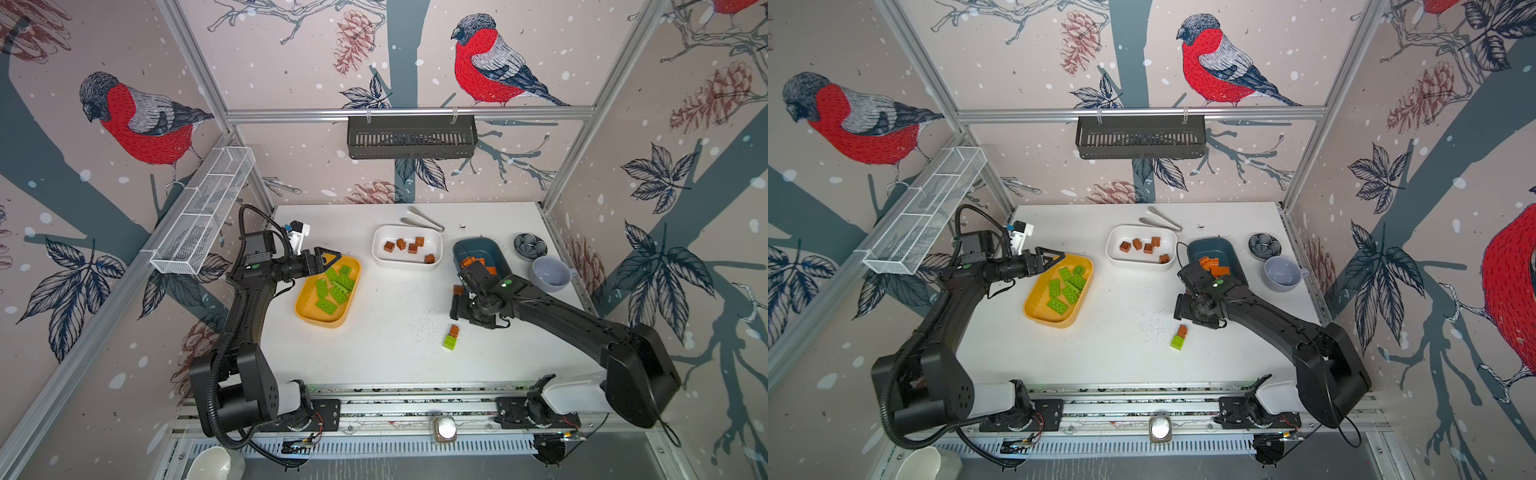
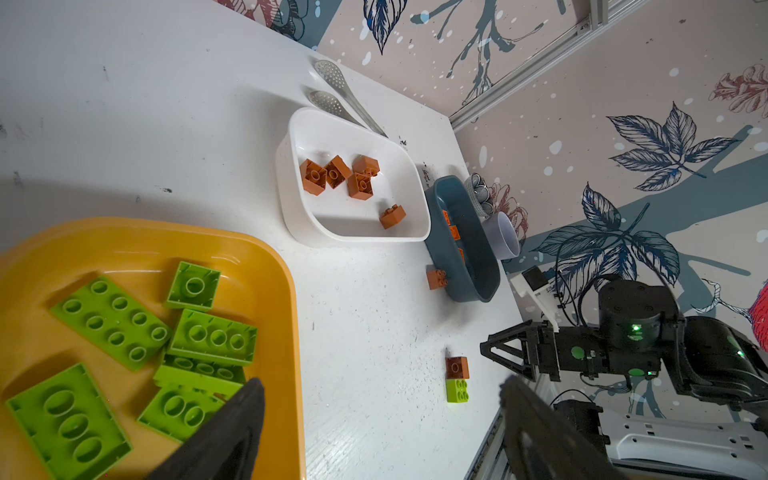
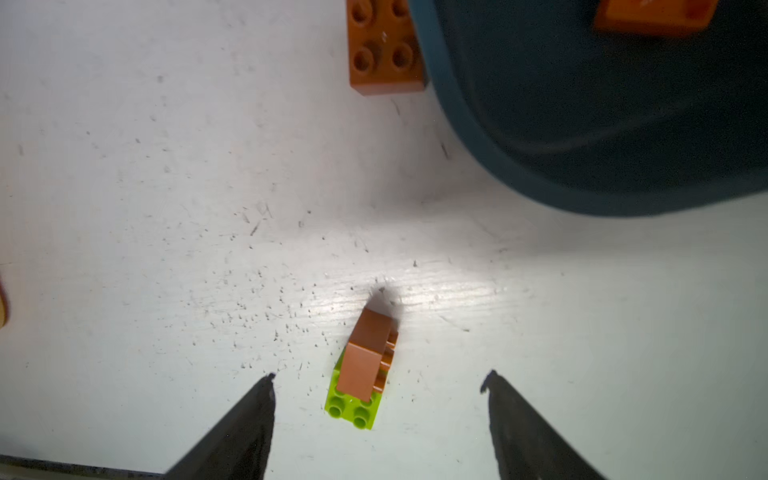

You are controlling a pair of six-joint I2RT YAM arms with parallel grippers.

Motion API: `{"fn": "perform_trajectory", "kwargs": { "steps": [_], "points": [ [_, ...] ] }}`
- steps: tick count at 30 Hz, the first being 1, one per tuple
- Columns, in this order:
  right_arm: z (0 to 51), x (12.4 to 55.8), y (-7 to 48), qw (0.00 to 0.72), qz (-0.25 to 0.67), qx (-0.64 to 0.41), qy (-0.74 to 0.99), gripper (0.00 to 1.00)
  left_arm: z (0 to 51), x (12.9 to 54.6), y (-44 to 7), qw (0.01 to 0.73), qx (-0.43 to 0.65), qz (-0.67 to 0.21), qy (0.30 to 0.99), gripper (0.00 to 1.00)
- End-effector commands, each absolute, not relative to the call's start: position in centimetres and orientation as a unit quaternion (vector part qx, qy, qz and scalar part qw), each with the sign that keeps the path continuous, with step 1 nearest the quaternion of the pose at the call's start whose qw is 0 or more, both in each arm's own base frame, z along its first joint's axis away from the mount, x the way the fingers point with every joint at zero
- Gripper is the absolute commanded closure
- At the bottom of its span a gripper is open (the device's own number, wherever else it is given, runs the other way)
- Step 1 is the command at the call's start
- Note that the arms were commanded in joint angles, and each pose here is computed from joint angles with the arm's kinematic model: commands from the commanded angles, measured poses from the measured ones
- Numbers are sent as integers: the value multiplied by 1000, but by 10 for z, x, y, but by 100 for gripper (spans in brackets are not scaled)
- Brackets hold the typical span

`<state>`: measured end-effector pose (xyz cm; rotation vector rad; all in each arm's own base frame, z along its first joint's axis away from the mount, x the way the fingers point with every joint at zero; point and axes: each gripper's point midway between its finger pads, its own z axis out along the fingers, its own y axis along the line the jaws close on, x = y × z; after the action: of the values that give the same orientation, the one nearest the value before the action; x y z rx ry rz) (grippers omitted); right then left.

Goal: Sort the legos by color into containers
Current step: 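Lower the right gripper onto the brown brick stacked on a lime-green brick and grasp, then carry the brown brick into the white tray and open the right gripper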

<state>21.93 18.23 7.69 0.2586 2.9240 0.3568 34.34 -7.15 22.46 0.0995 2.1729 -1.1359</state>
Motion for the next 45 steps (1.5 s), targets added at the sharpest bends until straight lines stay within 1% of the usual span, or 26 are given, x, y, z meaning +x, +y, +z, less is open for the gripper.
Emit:
{"fn": "perform_trajectory", "kwargs": {
  "steps": [1,5,9,14,18,24,27,29,31,36,40,45],
  "points": [
    [69,215,200,82,137,126,979,22,223,341,-73,337,49,-435,833,12],
    [48,211,209,71,119,121,983,30,226,340,-74,341,54,-437,831,12],
    [40,212,211,69,103,122,985,40,230,339,-75,346,57,-437,828,12],
    [31,208,209,65,96,123,986,52,224,334,-76,340,52,-441,829,12],
    [25,206,205,62,86,121,987,56,225,331,-76,342,53,-440,829,12],
    [25,214,200,82,66,111,988,68,224,330,-77,341,52,-442,828,12],
    [30,223,199,99,56,98,989,78,227,330,-77,343,53,-442,827,12],
    [34,228,201,105,57,91,989,79,228,330,-77,344,54,-442,827,12],
    [48,239,208,124,63,78,987,79,230,331,-77,344,53,-440,827,12],
    [105,293,240,205,95,25,974,79,235,333,-76,349,53,-440,826,12],
    [128,341,252,245,109,11,963,80,239,335,-77,355,50,-446,820,12],
    [152,406,258,308,92,7,947,80,244,334,-77,359,47,-451,816,12]
  ]
}}
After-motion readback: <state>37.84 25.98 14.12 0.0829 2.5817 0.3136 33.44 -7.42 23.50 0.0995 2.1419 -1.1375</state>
